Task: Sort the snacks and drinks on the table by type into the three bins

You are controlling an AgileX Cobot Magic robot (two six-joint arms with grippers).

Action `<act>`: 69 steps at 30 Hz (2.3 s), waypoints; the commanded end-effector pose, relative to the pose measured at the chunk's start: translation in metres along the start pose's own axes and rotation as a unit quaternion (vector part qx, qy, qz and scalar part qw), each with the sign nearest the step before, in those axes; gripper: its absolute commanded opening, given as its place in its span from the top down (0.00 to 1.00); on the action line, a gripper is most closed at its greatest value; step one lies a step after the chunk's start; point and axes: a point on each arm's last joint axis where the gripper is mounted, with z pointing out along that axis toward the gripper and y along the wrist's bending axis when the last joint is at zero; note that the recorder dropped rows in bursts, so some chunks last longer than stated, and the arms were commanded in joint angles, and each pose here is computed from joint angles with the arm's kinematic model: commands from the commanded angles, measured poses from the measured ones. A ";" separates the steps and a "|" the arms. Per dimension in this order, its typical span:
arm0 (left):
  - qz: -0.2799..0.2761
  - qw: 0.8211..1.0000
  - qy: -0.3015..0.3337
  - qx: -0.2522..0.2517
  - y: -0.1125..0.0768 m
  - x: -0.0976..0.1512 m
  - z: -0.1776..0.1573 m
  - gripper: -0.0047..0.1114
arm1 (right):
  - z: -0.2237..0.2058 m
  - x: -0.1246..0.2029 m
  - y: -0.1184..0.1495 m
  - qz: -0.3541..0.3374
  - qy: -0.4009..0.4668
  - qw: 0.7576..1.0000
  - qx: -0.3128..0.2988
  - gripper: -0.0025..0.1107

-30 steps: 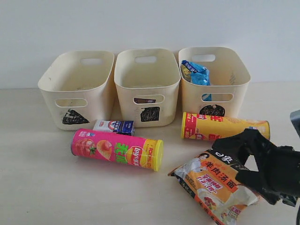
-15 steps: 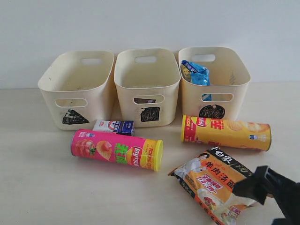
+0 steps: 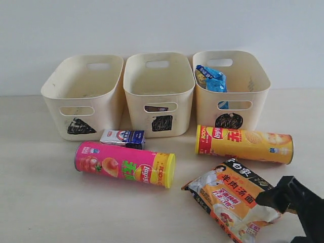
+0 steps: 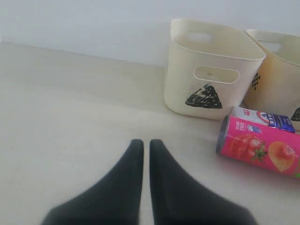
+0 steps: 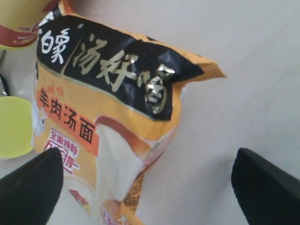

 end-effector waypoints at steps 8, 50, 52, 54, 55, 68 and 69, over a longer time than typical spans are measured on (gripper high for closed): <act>-0.003 1.000 -0.002 0.003 0.000 0.001 0.000 0.92 | 0.050 -0.014 -0.001 0.040 0.032 0.998 -0.036 0.20; -0.003 1.000 -0.002 0.003 0.000 0.001 0.000 0.92 | 0.057 -0.065 0.069 -0.153 0.020 0.984 -0.088 0.98; -0.003 1.000 -0.002 0.003 0.000 0.001 0.000 0.92 | 0.045 -0.065 0.079 -0.162 0.012 0.981 -0.108 0.98; -0.003 1.000 -0.002 0.003 0.000 0.001 0.000 0.92 | 0.033 -0.065 0.088 -0.167 0.003 0.978 -0.126 0.98; -0.003 1.000 -0.002 0.003 0.000 0.001 0.000 0.92 | 0.028 -0.066 0.092 -0.170 -0.004 0.976 -0.133 0.98; -0.003 1.000 -0.002 0.003 0.000 0.001 0.000 0.92 | -0.023 -0.088 0.149 -0.210 -0.094 0.952 -0.203 0.98; -0.003 1.000 -0.002 0.003 0.000 0.001 0.000 0.92 | -0.025 -0.093 0.155 -0.211 -0.104 0.951 -0.202 0.98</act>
